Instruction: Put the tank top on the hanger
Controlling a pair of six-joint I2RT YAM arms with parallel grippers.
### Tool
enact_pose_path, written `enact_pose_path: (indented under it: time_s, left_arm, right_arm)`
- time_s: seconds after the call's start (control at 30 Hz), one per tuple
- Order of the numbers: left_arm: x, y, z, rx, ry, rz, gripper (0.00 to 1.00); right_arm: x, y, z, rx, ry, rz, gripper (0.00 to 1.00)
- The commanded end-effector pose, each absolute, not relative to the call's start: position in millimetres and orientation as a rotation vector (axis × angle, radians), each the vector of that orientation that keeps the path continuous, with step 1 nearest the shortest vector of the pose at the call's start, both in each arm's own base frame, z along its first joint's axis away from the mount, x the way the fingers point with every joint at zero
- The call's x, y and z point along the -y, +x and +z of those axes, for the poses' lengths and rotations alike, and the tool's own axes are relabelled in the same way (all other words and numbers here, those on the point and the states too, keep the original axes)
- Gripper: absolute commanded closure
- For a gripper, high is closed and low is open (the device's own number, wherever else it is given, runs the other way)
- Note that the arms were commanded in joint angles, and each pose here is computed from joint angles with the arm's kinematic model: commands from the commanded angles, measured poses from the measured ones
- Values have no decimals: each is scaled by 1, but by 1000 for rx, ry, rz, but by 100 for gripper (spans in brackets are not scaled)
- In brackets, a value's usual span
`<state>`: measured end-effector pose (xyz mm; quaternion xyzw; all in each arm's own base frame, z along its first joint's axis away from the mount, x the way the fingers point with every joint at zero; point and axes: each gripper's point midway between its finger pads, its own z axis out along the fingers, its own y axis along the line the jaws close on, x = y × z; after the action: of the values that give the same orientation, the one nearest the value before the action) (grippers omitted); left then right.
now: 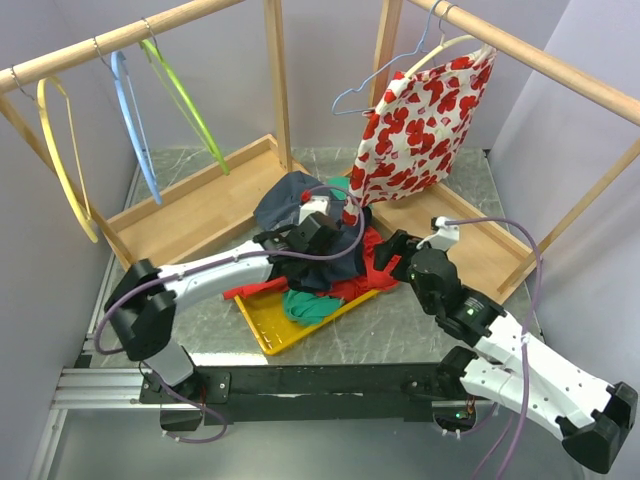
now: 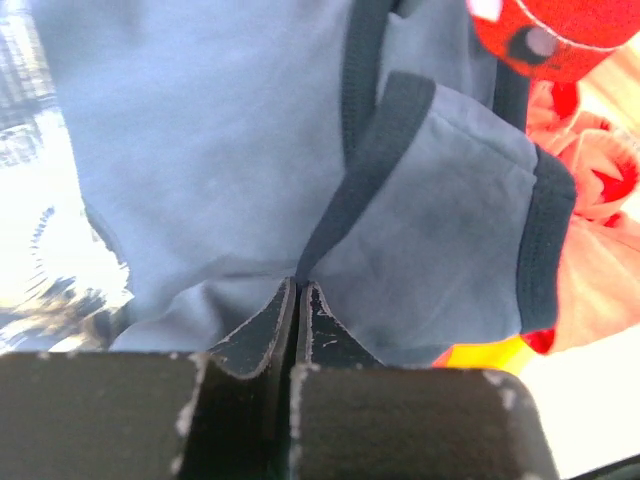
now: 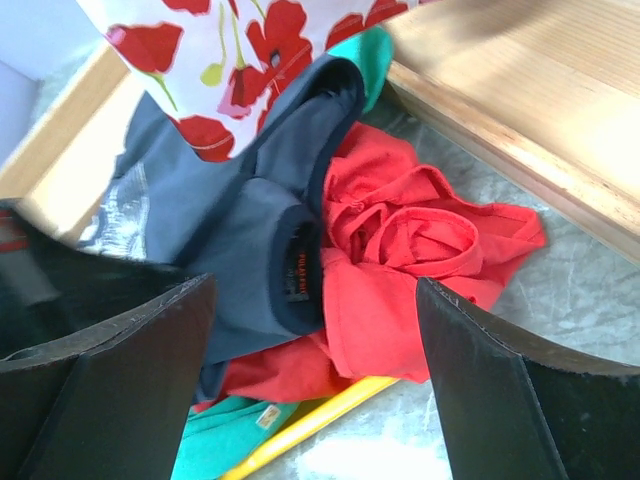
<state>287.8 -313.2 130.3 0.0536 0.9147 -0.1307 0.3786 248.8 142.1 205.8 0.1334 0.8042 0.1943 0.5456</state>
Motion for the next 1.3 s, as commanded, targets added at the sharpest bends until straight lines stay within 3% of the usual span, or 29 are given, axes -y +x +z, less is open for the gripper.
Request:
enact_pose_path:
  time_s: [0.0, 0.3, 0.53, 0.7, 0.93, 1.17, 1.27]
  left_arm:
    - [281, 278, 213, -2147, -43, -463, 99]
    - [236, 213, 246, -2050, -58, -764, 99]
    - [235, 162, 222, -2097, 78, -988, 99]
    - [245, 134, 198, -2191, 226, -1082, 99]
    - [241, 125, 180, -2239, 266, -1067, 98]
    - [243, 141, 178, -2235, 187, -1011, 81]
    - [235, 158, 176, -2235, 87, -909, 78]
  right_arm:
    - [-142, 265, 227, -1832, 339, 434, 13]
    - [-166, 314, 244, -1805, 303, 480, 19]
    - [-182, 364, 220, -1886, 280, 495, 27]
    - [-201, 375, 196, -1952, 214, 511, 32]
    - [-198, 384, 163, -2038, 231, 411, 34]
    - [-199, 396, 144, -2048, 208, 356, 34]
    - [-205, 405, 145, -2045, 201, 363, 43]
